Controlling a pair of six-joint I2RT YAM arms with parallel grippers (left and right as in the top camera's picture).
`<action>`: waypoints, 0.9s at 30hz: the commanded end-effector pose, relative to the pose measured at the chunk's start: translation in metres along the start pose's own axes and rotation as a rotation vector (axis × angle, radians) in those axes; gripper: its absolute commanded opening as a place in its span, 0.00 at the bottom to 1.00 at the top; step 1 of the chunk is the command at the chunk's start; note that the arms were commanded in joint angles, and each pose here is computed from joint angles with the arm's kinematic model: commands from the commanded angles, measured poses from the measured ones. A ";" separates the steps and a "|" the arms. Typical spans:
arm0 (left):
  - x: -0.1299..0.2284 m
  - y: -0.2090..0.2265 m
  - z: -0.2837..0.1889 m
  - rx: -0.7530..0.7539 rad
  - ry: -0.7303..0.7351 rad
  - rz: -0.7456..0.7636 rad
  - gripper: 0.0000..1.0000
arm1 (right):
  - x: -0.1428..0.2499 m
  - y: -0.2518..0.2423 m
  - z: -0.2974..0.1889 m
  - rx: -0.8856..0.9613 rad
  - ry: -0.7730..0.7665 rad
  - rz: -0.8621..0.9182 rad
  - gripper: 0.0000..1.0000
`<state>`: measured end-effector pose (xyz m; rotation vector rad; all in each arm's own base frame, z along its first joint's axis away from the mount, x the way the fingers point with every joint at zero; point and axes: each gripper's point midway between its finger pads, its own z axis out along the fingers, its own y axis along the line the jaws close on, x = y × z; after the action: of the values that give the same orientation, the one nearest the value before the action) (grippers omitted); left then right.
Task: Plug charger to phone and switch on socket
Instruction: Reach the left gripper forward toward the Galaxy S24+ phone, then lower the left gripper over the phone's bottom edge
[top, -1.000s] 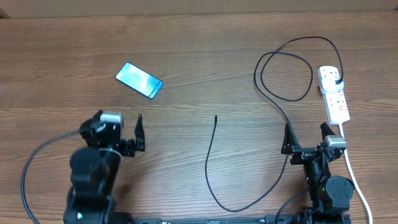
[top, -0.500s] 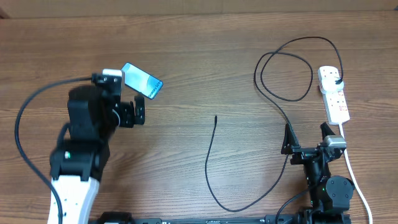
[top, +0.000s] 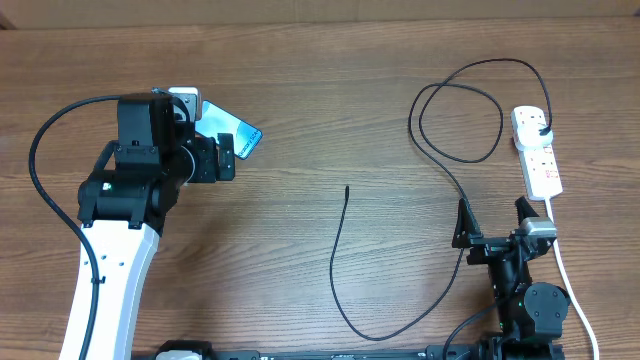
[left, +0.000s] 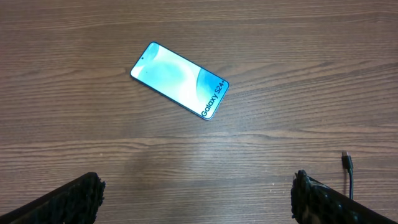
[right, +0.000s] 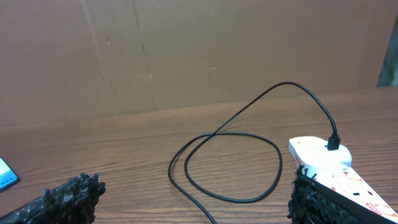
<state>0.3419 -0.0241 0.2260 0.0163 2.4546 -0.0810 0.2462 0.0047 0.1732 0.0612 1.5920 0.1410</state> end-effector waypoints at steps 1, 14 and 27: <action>-0.009 -0.004 -0.006 0.021 -0.022 -0.015 1.00 | 0.002 0.001 0.000 -0.006 -0.003 0.006 1.00; -0.003 -0.016 0.014 0.088 0.059 -0.222 1.00 | 0.002 0.001 0.000 -0.006 -0.003 0.006 1.00; -0.009 -0.006 0.061 -0.102 0.416 -0.215 1.00 | 0.002 0.001 0.000 -0.006 -0.003 0.006 1.00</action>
<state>0.3720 -0.0361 0.1842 -0.2650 2.8734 -0.1371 0.2461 0.0049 0.1731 0.0603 1.5924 0.1413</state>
